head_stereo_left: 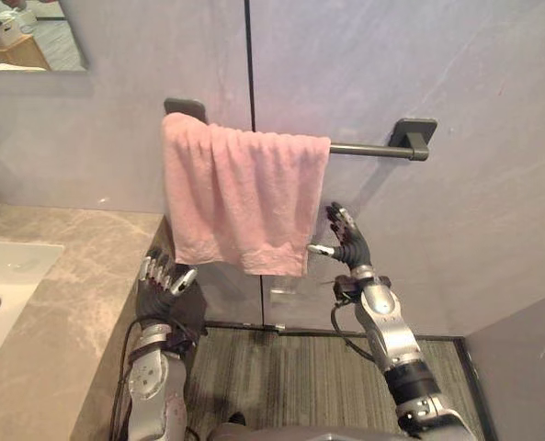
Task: Organize washtable
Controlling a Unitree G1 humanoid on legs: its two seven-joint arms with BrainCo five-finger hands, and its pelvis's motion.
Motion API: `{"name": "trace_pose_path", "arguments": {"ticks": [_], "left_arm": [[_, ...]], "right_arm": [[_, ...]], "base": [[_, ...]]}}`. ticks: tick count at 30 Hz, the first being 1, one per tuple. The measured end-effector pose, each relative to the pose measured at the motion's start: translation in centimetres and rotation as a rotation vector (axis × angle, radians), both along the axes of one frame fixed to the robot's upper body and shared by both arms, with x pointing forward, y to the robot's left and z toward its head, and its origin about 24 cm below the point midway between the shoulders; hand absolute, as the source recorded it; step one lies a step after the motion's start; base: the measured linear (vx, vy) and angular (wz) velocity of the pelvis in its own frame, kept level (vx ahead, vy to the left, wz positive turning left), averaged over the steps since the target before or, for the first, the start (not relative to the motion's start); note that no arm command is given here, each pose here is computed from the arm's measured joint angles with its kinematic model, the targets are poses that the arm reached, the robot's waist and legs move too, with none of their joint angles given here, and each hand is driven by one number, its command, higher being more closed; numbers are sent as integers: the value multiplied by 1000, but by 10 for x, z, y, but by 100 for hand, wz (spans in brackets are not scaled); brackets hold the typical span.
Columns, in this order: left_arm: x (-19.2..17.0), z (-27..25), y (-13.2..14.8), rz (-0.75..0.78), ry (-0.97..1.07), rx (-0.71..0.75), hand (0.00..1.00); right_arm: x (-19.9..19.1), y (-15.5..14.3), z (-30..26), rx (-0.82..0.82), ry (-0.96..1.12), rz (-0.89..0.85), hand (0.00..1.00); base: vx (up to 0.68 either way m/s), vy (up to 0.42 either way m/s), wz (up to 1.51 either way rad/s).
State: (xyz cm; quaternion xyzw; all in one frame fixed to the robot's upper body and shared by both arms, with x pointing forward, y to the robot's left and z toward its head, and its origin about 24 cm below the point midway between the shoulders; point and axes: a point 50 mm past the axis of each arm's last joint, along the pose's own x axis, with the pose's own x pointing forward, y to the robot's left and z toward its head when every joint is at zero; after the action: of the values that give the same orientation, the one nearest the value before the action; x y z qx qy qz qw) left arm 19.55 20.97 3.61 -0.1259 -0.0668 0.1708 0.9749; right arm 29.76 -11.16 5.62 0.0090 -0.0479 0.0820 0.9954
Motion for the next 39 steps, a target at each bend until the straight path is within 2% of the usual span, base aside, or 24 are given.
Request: {"name": "trace_pose_path", "arguments": {"ticks": [10, 11, 20, 39], "left_arm": [[-9, 15, 4, 29, -66, -17, 0], [-9, 15, 4, 29, -69, -18, 0], [-10, 22, 3, 29, -97, -14, 0], [-9, 23, 1, 28, -101, -16, 0]], "right_arm": [[17, 28, 32, -32, -107, 95, 0], [17, 31, 33, -36, -108, 104, 100], [31, 52, 39, -41, -85, 169, 100], [39, 45, 51, -28, -118, 108, 100]], "base": [[-10, -2, 11], [-14, 3, 8], [-7, 4, 8], [3, 1, -2]]}}
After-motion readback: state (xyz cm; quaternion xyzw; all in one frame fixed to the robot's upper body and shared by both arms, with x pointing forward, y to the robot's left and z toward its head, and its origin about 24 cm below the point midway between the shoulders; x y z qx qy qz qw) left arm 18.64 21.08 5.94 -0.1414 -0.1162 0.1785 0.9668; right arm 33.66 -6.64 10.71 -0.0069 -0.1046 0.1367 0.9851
